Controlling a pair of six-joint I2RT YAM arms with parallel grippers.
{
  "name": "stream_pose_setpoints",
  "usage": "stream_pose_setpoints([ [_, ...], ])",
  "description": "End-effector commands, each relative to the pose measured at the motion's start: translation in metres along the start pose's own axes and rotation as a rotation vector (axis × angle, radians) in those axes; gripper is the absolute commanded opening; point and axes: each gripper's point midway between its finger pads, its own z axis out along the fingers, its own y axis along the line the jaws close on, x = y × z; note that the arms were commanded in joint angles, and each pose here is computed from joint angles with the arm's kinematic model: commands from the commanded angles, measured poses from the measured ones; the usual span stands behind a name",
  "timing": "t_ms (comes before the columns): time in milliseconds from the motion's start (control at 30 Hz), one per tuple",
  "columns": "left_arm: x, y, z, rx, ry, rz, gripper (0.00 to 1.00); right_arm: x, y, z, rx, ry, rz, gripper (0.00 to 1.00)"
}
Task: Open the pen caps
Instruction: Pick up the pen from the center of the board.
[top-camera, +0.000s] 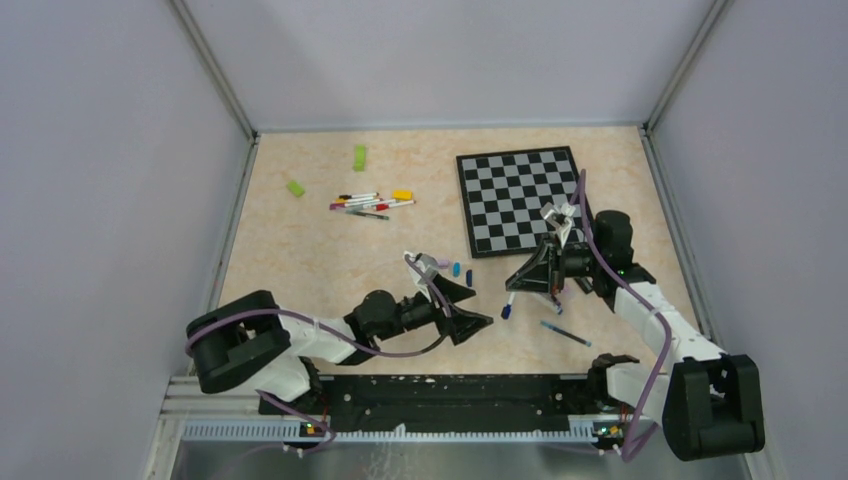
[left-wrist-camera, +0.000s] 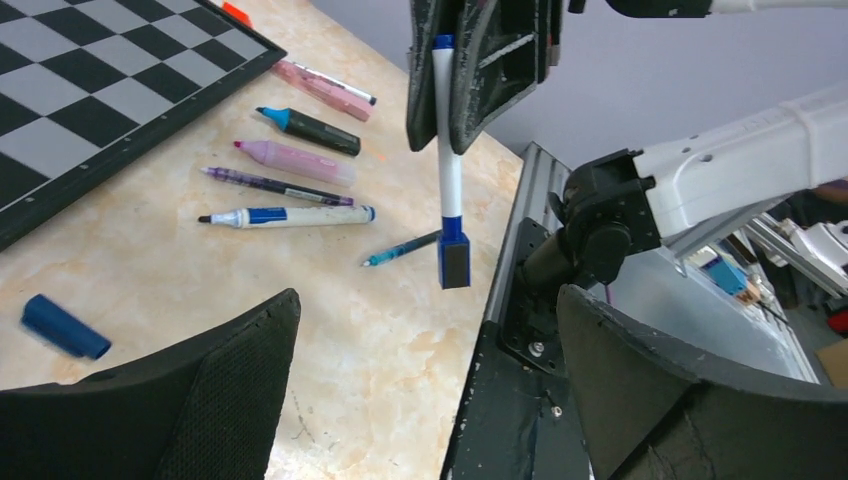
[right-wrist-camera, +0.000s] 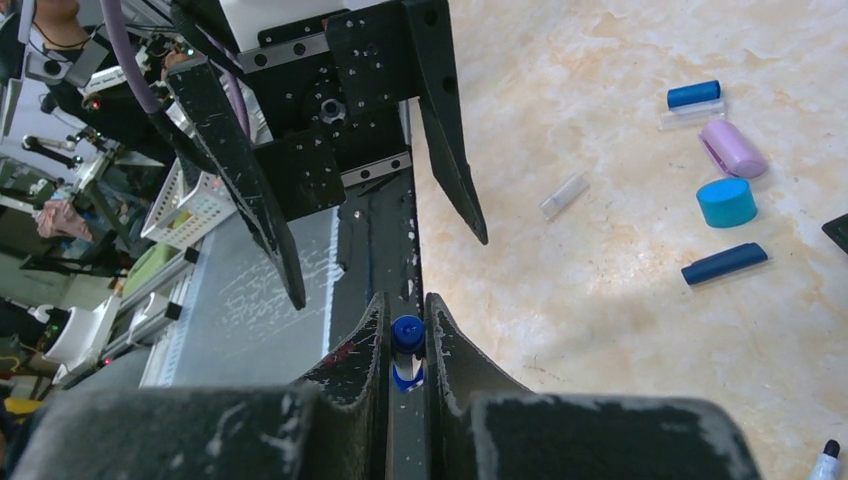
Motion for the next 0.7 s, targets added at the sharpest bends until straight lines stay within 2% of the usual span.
stream_pose_setpoints([
  [0,-0.017,-0.029,0.010,0.147,-0.046,-0.001,0.99,-0.017,0.014,0.002,-0.052,0.003,-0.101,0.00],
  [67,-0.015,-0.031,0.018,0.168,-0.032,-0.003,0.98,-0.016,0.013,0.002,-0.051,0.003,-0.100,0.00],
  [233,-0.004,-0.029,0.038,0.185,0.007,-0.017,0.86,-0.016,0.012,0.002,-0.048,0.003,-0.093,0.00],
  [433,0.003,-0.022,0.051,0.166,0.016,-0.035,0.76,-0.014,0.010,0.002,-0.049,0.005,-0.082,0.00],
  [600,0.010,-0.019,0.059,0.156,0.043,-0.045,0.63,-0.014,0.008,0.002,-0.043,0.005,-0.073,0.00],
  [667,0.013,-0.019,0.061,0.153,0.054,-0.048,0.54,-0.014,0.007,0.002,-0.038,0.005,-0.070,0.00],
])
